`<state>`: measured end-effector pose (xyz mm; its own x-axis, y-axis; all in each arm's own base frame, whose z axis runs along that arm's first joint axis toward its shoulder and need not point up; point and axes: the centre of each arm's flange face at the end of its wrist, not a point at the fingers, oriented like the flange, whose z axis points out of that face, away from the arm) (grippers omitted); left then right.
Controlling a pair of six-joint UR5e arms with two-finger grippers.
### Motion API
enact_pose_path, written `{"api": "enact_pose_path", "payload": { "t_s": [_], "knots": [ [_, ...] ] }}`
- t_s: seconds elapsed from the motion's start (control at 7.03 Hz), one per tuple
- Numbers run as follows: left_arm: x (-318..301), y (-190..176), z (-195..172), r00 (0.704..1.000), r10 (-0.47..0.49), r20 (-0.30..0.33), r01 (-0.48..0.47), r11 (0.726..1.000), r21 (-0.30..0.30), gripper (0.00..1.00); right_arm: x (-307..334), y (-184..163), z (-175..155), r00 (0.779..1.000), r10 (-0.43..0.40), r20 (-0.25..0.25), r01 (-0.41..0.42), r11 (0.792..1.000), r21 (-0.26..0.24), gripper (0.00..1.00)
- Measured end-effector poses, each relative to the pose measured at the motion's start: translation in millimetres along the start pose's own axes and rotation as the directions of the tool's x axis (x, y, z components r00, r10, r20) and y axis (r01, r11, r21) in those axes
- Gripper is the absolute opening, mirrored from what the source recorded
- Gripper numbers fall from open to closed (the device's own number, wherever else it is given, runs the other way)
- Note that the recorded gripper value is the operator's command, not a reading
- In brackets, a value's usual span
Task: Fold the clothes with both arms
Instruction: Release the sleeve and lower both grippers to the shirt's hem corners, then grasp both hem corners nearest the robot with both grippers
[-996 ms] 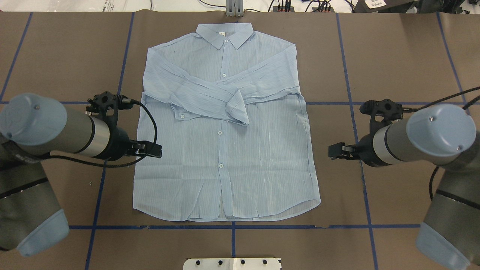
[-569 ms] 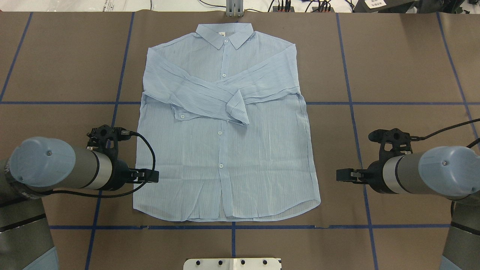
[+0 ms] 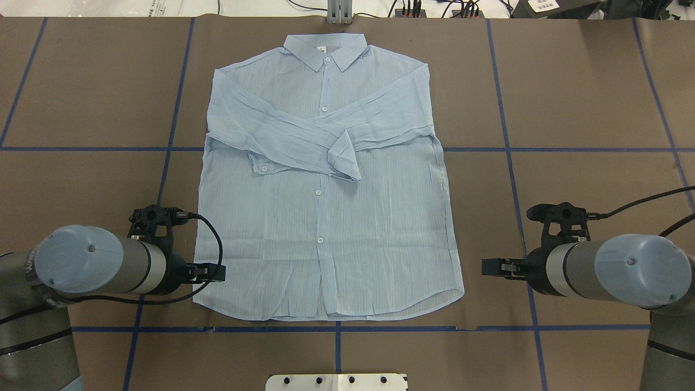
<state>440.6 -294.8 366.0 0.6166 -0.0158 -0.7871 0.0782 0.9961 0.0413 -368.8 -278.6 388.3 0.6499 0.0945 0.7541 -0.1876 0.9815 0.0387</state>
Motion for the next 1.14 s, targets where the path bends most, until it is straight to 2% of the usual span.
{"api": "enact_pose_path", "payload": {
  "t_s": [0.28, 0.71, 0.85, 1.14],
  "knots": [
    [-3, 10, 16, 1.000, -0.023, 0.017, 0.023, 1.000, -0.013, 0.60, 0, 1, 0, 1.000, -0.001, 0.000, 0.001, 1.000, 0.000, 1.00],
    [-3, 16, 26, 0.999, -0.029, 0.028, 0.029, 0.999, -0.026, 0.36, 0, 1, 1, 1.000, -0.001, -0.002, 0.001, 1.000, 0.000, 1.00],
    [-3, 17, 27, 0.999, -0.028, 0.027, 0.029, 0.999, -0.028, 0.30, 0, 1, 0, 1.000, -0.001, -0.002, 0.001, 1.000, 0.000, 1.00],
    [-2, 18, 26, 0.999, -0.028, 0.026, 0.029, 0.999, -0.030, 0.29, 0, 1, 0, 1.000, -0.001, -0.001, 0.001, 1.000, -0.001, 1.00]
  ]
}}
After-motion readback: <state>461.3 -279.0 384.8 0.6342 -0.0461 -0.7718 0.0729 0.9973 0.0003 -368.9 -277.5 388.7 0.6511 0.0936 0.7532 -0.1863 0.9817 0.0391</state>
